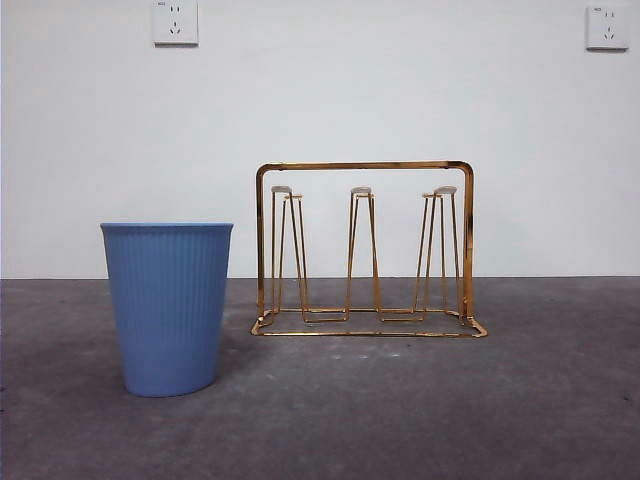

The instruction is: Pick up cup 1,put cup 1 in the cup rack,pick up cup 2,put cup 2 in the cup rack

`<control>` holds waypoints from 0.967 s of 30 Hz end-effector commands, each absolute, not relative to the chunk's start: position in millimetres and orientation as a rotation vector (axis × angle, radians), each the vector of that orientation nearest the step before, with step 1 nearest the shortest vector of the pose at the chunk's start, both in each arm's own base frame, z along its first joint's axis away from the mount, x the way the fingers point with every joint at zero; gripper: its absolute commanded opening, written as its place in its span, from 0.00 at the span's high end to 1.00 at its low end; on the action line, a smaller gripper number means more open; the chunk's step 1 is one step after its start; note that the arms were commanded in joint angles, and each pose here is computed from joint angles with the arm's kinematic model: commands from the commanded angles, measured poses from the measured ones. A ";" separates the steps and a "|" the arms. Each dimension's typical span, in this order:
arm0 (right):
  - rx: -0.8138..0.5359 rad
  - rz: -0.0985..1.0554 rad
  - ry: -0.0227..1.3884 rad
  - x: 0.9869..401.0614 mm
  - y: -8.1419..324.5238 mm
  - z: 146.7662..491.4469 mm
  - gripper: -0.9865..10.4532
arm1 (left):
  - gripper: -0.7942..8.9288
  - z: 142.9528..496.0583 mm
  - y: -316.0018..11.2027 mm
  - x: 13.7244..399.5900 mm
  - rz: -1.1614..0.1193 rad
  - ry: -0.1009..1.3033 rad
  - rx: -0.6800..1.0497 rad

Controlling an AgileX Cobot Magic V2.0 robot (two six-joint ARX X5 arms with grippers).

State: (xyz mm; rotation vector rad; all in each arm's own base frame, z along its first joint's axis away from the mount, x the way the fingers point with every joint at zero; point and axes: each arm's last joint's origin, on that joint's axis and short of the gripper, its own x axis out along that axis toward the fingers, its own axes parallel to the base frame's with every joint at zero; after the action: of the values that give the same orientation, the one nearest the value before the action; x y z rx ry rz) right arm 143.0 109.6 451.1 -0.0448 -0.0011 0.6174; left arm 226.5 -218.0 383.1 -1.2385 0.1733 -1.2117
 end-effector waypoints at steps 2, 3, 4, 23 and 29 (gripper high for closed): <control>-0.069 0.622 0.021 144.6 111.2 446.7 0.93 | 0.31 385.7 -214.8 228.4 -1.212 0.130 -1.245; -0.069 0.622 0.020 144.6 111.2 446.8 0.93 | 0.31 385.8 -214.8 228.4 -1.212 0.129 -1.245; -0.069 0.622 0.022 145.2 111.6 446.5 0.93 | 0.31 385.8 -214.8 228.4 -1.212 0.129 -1.246; -0.086 0.620 0.068 150.5 115.6 440.4 0.92 | 0.69 385.6 -215.2 227.8 -1.230 0.142 -1.236; -0.088 0.620 0.075 150.4 115.5 439.7 0.92 | 0.83 385.3 -215.6 227.3 -1.251 0.154 -1.221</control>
State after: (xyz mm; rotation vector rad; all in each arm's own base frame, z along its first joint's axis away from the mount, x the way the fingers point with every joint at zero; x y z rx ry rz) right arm 146.6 113.2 443.8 -0.0857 0.0557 0.6366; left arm 230.7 -213.1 384.2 -1.2784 0.1626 -1.1988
